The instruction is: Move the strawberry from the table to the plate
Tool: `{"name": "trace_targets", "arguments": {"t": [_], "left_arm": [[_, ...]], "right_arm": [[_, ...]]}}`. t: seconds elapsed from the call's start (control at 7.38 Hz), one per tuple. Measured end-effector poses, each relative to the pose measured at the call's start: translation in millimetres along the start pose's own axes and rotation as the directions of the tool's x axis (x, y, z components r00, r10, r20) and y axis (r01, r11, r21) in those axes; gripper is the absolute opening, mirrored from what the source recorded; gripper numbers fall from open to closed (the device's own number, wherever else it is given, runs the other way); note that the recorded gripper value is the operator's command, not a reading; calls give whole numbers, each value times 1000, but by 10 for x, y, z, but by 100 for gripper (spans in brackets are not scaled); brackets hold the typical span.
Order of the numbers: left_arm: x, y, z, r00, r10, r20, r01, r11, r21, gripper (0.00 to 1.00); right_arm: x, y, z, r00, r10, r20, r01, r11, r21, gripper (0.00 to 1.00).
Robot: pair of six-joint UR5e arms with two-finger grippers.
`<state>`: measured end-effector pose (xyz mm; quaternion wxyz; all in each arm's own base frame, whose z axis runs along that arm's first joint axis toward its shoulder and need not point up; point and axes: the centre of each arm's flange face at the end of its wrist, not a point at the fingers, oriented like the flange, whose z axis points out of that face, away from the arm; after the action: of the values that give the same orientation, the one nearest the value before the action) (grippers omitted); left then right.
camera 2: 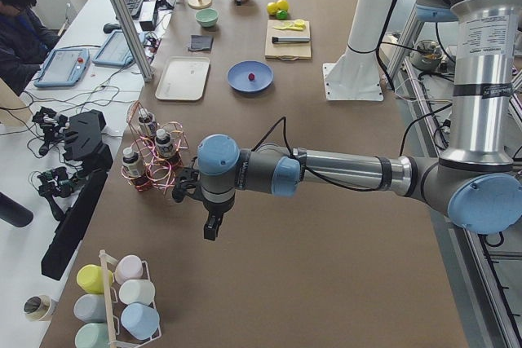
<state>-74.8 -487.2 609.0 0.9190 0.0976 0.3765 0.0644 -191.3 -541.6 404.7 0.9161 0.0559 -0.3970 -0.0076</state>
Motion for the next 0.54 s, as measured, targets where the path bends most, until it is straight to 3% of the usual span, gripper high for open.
{"name": "trace_targets", "arguments": {"t": [0.54], "left_arm": [[-44, 34, 38, 1000, -12, -7, 12, 1000, -8, 98]], "right_arm": [[1983, 340, -486, 984, -151, -99, 150, 988, -23, 100]]}}
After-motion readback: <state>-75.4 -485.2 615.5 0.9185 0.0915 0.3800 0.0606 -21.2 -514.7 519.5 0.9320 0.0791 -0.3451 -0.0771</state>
